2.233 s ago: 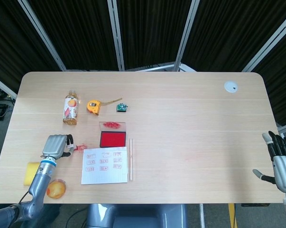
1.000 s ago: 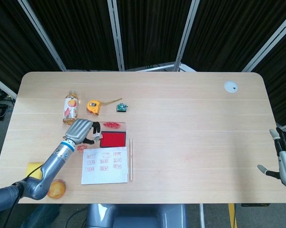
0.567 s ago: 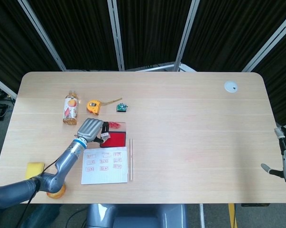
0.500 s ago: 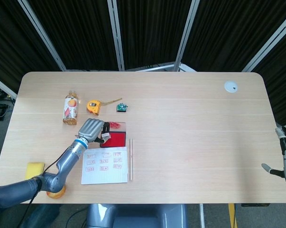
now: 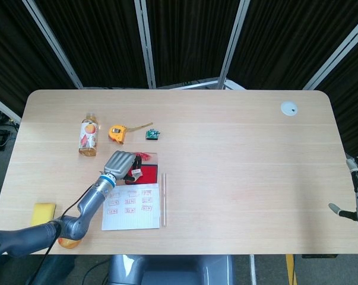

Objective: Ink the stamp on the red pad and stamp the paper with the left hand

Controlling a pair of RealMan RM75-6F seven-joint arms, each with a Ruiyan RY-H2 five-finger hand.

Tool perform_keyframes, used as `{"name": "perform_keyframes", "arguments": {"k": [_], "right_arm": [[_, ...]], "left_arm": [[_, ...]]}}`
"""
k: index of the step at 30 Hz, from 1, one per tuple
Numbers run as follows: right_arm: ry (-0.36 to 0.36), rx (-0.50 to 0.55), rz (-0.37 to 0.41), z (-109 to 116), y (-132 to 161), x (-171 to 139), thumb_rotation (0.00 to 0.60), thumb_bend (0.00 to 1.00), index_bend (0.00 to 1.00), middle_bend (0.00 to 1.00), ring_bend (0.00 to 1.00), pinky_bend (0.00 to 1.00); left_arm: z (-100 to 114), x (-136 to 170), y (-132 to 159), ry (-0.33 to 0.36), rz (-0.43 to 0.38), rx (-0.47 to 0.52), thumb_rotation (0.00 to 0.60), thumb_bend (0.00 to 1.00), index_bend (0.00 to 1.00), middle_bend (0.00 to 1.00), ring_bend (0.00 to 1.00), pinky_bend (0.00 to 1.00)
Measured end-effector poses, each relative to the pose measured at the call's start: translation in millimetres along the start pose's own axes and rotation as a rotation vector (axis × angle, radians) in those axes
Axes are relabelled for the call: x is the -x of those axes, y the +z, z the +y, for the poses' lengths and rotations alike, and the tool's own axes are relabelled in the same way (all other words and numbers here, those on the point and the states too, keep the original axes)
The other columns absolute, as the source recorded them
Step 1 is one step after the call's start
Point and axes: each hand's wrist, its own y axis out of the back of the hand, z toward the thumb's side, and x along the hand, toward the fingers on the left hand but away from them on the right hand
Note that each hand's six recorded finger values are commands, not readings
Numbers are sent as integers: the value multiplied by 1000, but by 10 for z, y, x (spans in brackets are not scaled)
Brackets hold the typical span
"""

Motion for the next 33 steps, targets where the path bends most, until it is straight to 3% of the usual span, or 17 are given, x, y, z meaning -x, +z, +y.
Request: {"name": "perform_keyframes", "arguments": {"k": [20, 33], "right_arm": [[7, 9, -6, -6, -18, 16, 600, 0, 0, 0, 0, 0], [8, 11, -7, -6, -22, 14, 600, 0, 0, 0, 0, 0]], "left_arm": [[-201, -23, -48, -29, 30, 1, 600, 422, 587, 567, 836, 831], [-135, -9, -56, -9, 30, 18, 600, 420, 585, 567, 837, 831]]}}
